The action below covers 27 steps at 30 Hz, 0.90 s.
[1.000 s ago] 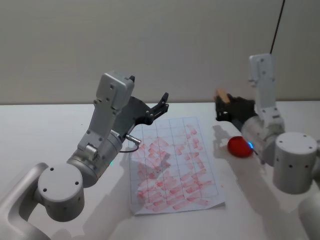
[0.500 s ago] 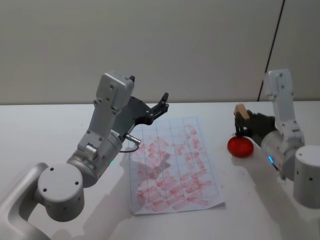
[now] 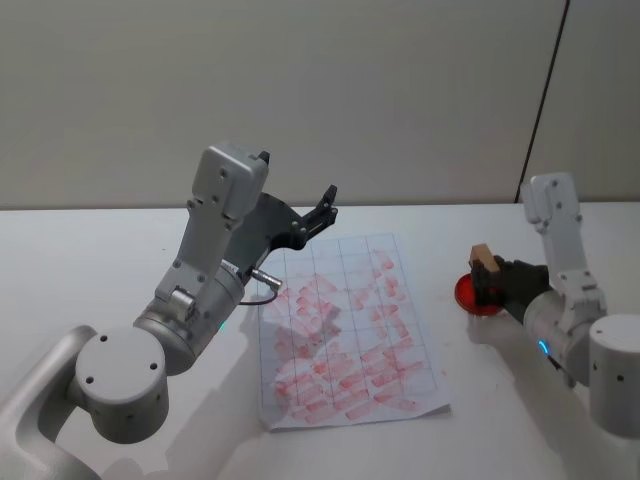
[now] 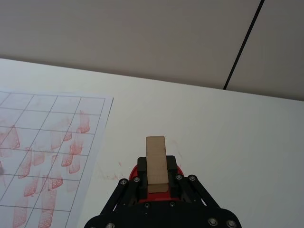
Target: Use the one hand to pick up the stamp and affix it onto the A4 paper.
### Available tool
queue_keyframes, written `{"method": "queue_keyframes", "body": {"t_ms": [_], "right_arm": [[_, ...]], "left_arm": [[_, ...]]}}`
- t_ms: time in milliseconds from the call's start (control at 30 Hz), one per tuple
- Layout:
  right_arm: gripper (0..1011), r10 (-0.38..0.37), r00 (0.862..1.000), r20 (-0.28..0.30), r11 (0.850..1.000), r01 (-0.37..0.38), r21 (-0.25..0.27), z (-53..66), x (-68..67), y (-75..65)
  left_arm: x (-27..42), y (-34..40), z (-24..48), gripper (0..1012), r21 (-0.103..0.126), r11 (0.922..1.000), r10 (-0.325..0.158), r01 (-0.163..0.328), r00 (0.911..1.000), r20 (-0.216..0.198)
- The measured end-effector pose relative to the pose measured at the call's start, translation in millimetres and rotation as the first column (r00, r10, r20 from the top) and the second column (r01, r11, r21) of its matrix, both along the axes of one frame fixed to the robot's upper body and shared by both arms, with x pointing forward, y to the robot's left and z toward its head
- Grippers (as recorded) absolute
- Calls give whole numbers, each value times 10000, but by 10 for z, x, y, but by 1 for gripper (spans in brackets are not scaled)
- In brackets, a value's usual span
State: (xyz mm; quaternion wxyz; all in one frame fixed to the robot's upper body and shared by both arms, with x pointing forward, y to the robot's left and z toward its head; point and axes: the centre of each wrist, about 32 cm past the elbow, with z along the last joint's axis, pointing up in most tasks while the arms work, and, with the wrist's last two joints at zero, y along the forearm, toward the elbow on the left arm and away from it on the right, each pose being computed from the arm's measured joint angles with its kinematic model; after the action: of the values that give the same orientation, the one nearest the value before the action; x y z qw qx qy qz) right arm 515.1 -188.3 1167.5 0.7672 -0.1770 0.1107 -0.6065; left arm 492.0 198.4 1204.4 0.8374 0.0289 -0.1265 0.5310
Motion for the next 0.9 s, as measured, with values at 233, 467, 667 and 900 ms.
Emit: {"method": "queue_keyframes", "body": {"t_ms": [233, 467, 667, 900], "right_arm": [[219, 17, 9996, -267, 10000, -19, -77, -83, 14, 1], [380, 53, 9994, -356, 10000, -56, -80, -128, 28, 4], [583, 76, 9998, -170, 10000, -77, -40, -133, 31, 3], [838, 93, 9988, 486, 9999, -95, 36, -95, 4, -21]], "left_arm": [[0, 0, 0, 1001, 0, 10000, 1, -1, 10000, 0], [0, 0, 0, 1001, 0, 10000, 0, 0, 10000, 0], [0, 0, 0, 1001, -1, 10000, 0, 0, 10000, 0], [0, 0, 0, 1001, 0, 10000, 0, 0, 10000, 0]]}}
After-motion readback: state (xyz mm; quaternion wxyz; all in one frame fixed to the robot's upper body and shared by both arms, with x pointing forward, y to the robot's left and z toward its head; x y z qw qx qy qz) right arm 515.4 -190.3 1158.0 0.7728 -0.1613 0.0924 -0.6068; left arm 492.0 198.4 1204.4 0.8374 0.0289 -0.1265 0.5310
